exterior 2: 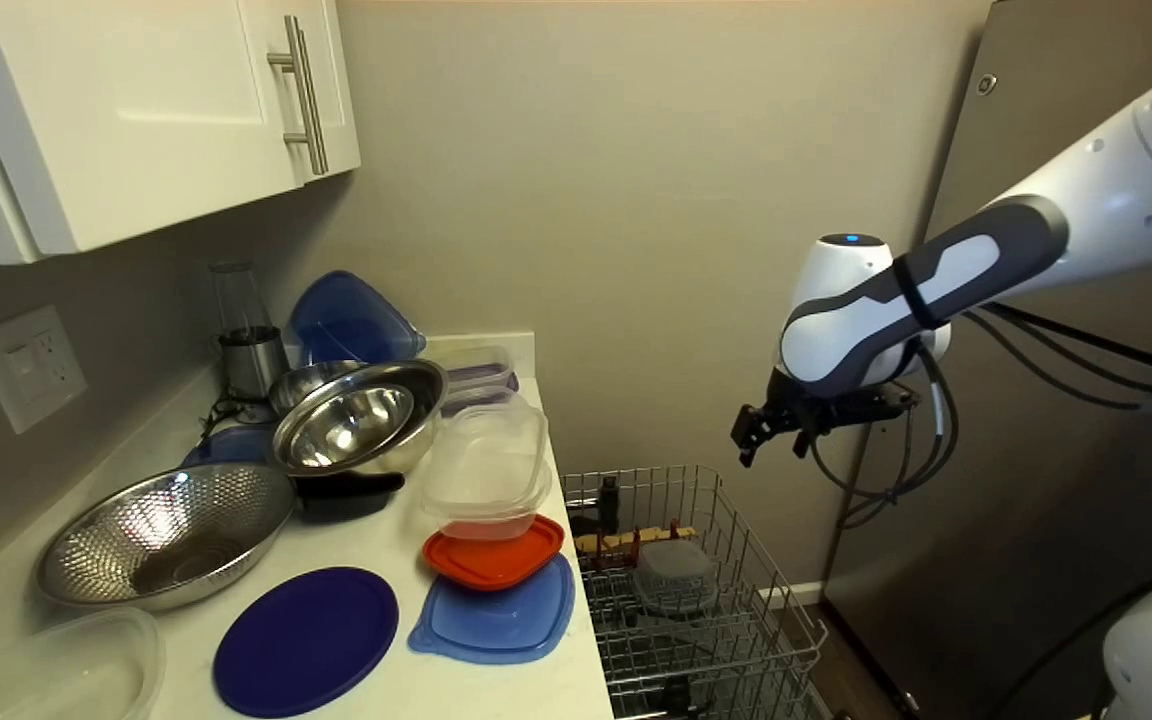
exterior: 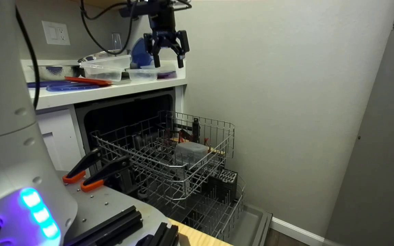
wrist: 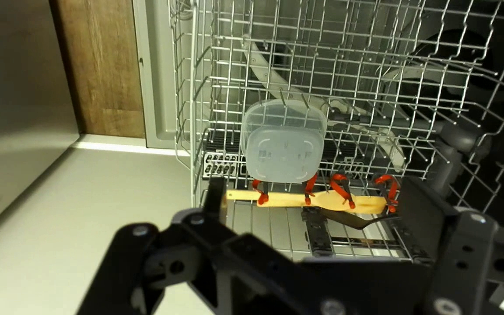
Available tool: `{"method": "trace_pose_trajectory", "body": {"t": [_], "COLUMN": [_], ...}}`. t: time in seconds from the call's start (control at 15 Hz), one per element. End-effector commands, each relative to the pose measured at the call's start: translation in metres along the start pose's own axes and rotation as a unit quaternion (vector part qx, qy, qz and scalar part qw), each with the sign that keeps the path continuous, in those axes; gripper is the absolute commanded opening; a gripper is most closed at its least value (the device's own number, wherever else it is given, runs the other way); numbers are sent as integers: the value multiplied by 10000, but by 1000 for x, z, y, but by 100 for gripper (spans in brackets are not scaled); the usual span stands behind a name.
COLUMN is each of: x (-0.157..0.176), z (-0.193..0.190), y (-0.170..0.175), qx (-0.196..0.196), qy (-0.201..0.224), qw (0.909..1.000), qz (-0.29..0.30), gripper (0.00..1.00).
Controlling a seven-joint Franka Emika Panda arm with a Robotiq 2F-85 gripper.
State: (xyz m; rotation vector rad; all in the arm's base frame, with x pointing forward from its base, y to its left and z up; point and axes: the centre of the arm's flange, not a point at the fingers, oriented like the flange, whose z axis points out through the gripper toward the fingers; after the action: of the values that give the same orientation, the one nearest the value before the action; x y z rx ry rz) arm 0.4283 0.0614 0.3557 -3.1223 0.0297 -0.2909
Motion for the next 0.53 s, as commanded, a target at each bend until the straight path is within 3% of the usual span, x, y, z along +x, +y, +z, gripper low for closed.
{"method": "trace_pose_trajectory", "body": {"t": [0.0, 0.47], "x": [48, 80], "z": [51, 97], "y": [-17, -33], "qx": [-57, 53], "qy": [139, 140], "qw": [9980, 9930], "qz": [-610, -1175], "gripper": [100, 100]}}
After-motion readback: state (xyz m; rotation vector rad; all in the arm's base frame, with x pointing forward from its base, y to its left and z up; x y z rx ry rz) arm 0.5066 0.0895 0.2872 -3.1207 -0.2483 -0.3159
